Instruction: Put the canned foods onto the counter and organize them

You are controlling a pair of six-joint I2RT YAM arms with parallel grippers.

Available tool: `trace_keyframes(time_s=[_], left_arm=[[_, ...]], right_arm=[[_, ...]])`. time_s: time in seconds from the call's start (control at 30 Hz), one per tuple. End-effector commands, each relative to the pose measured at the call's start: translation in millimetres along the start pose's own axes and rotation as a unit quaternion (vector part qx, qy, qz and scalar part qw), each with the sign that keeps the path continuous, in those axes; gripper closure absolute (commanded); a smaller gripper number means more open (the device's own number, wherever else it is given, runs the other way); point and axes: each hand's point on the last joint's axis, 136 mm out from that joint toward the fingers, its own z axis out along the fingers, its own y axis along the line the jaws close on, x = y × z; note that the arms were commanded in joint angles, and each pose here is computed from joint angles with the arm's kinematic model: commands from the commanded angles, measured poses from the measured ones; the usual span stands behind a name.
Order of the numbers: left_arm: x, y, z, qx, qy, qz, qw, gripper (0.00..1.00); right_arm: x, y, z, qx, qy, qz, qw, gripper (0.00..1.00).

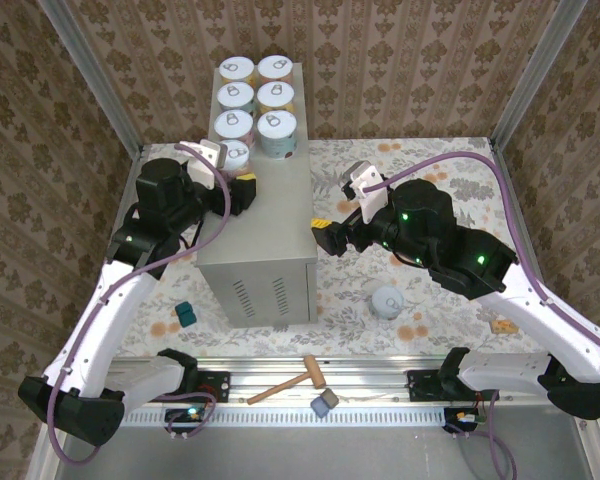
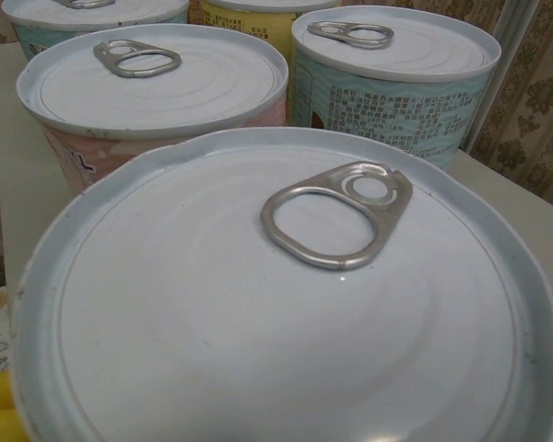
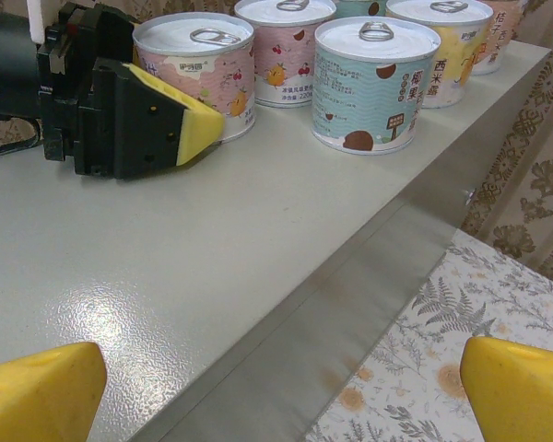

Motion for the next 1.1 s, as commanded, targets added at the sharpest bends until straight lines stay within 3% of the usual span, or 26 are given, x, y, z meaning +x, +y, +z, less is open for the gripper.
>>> trace_keyframes(time_s=[0.0,1.07], left_arm=[[8.6,-8.2,2.2,0.017,0.012,0.001,1.000,0.15],[8.7,-14.0,1.7,0.028,0.013,0.005,0.999,0.12]], right_arm=[[-7.8,-4.1,-3.3,0.007,-0.015,0.011,1.000,0.00],[-10.2,-4.2,-4.8,0.007,-0.019,0.010,1.000,0.00]])
